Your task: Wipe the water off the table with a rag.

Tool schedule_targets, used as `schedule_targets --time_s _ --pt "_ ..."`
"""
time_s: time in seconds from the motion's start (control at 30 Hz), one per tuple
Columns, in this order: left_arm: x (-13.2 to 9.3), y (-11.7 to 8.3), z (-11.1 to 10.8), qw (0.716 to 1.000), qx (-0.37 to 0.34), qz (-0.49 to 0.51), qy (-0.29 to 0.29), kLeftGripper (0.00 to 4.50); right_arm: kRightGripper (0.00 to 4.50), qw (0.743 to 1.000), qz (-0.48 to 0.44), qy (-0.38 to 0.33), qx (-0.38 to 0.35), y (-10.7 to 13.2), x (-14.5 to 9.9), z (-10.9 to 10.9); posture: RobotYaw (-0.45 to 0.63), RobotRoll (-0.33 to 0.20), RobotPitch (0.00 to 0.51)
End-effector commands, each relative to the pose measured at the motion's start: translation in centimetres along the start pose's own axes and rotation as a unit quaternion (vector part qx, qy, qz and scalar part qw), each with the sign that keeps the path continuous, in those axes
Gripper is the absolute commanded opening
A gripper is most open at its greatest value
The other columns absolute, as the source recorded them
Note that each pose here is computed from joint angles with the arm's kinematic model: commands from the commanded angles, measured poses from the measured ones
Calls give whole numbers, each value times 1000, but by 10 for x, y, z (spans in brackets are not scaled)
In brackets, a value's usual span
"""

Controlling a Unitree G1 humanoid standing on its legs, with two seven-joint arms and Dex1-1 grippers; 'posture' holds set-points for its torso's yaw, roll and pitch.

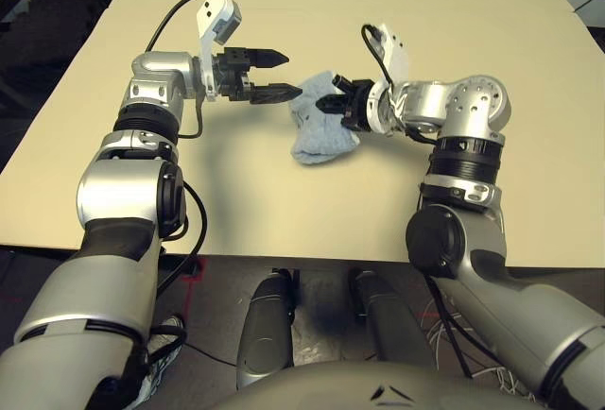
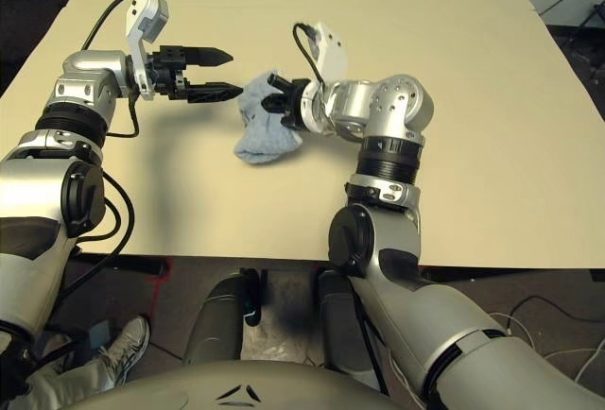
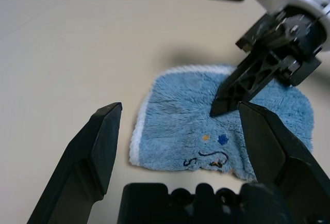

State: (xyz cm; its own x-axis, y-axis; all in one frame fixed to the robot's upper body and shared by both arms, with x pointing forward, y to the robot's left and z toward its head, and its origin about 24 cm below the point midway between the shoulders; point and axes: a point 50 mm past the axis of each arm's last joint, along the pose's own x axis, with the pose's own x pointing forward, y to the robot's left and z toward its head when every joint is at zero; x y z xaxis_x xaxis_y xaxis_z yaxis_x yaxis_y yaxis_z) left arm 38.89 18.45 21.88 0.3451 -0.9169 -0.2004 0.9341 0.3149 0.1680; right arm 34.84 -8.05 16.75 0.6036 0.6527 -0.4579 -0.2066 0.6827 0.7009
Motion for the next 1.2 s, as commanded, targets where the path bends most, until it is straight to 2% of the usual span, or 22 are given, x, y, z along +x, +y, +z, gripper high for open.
schedule_targets --time_s 0.03,0.33,0.47,0.53,0.63,0.73,0.9,1.07,1.2 --pt "0 -1 -6 1000 -8 -4 3 4500 53 999 -52 -1 16 -29 -8 1 -29 0 211" --pt "1 -1 -7 1000 -10 0 3 4500 53 984 -167 -54 23 -96 -67 29 -39 0 208" --pt "2 -1 -6 1000 -9 2 2 4500 53 976 -197 -91 18 -109 -91 46 -48 0 204" --pt "3 -1 -6 1000 -8 2 1 4500 53 978 -184 -98 9 -101 -91 51 -48 0 204" --pt "5 -1 -5 1000 -7 0 0 4500 53 989 -120 -81 -10 -68 -77 49 -55 0 201" --pt "6 -1 -2 1000 -5 0 -1 4500 53 998 -30 -39 -33 -22 -52 31 -55 0 202" --pt "7 -1 0 1000 -3 -1 -2 4500 53 997 55 -3 -56 25 -19 0 -52 0 204" --pt "7 -1 -4 1000 -5 -2 -1 4500 53 994 73 49 -64 39 2 -31 -37 0 210" --pt "5 -2 -6 1000 -8 -2 0 4500 53 995 49 73 -50 25 8 -41 -28 0 214"
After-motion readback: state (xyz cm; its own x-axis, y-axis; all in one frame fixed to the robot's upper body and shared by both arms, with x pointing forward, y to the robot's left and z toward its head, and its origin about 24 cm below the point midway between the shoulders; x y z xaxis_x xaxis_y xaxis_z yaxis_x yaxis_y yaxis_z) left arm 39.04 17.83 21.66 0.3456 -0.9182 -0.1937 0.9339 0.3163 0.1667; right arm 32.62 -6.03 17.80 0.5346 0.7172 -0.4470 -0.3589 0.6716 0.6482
